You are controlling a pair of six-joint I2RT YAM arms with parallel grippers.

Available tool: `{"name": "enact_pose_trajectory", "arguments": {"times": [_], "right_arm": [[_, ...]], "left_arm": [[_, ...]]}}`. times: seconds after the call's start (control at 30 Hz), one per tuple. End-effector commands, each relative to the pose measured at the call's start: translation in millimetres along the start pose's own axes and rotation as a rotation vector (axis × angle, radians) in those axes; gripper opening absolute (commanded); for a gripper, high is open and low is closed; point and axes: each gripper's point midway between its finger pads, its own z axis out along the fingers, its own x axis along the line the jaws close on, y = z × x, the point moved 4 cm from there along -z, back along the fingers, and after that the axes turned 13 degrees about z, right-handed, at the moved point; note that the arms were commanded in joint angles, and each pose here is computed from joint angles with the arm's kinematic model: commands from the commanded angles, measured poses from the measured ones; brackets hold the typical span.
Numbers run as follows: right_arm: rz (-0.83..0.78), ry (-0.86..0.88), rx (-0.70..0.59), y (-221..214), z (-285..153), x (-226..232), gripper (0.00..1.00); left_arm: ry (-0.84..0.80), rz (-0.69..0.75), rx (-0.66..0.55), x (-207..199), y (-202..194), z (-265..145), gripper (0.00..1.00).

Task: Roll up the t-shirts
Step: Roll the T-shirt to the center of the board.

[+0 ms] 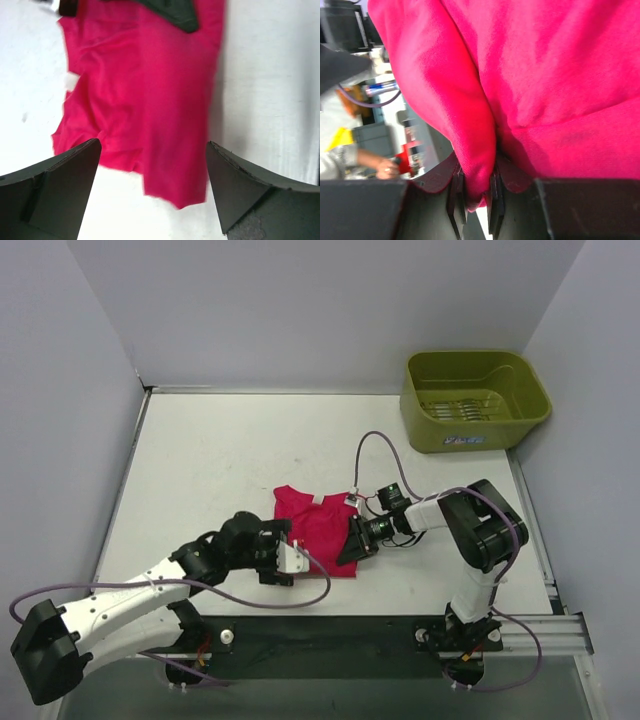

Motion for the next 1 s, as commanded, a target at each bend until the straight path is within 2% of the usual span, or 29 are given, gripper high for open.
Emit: {"name": "enact_pose_trajectory", "arguments": {"times": [0.0,0.17,0.37,0.47,0.5,0.63,0.7,0.73,0.77,0.83,0.87,0.9,0.97], "right_arm": [[0.096,0.038,0.055,-3.1,-1.6,0.2,0.06],[0.133,0.046,0.075,-2.1,1.0,-2.4,0.06],[0.153,0.062,0.087,-2.8,0.2,-1.5,0.06],[0.16,0.065,0.09,-2.1,0.3,-1.6,0.06],[0.163,0.066,0.091,-1.9,0.5,-1.7,0.06],[0.163,0.055,0.09,-1.2,0.7,-3.2,0.07],[0.158,0.026,0.078,0.3,0.1,-3.8,0.14],[0.146,0.012,0.065,2.5,-2.0,-2.6,0.18],[0.13,0.014,0.045,6.3,-6.7,0.0,0.23],[0.002,-0.015,0.002,15.7,-23.5,15.0,0.31],[-0.044,-0.05,-0.019,18.2,-32.1,19.1,0.42],[-0.112,-0.077,-0.093,24.9,-50.2,32.8,0.46],[-0.236,-0.105,-0.163,33.7,-65.6,48.2,0.56]], "left_arm": [[0.071,0.1,-0.009,-5.9,13.9,7.2,0.97],[0.06,0.192,0.013,-24.4,10.5,21.1,0.96],[0.075,0.268,0.097,-32.7,-14.7,41.2,0.91],[0.056,0.3,0.13,-38.8,-25.8,49.0,0.76],[0.04,0.3,0.142,-42.2,-29.9,51.2,0.64],[0.013,0.287,0.159,-44.6,-32.5,55.7,0.36],[-0.045,0.26,0.159,-50.2,-36.9,57.8,0.34],[-0.037,0.239,0.155,-40.8,-32.0,58.6,0.33],[-0.107,0.2,0.157,-47.2,-36.0,56.9,0.33],[-0.152,0.076,0.083,-28.3,-28.9,54.1,0.33],[-0.215,0.038,0.087,-33.2,-32.2,49.9,0.32],[-0.23,0.014,0.08,-29.4,-32.8,48.6,0.32],[-0.325,-0.022,0.04,-26.8,-28.8,45.5,0.31]]}}
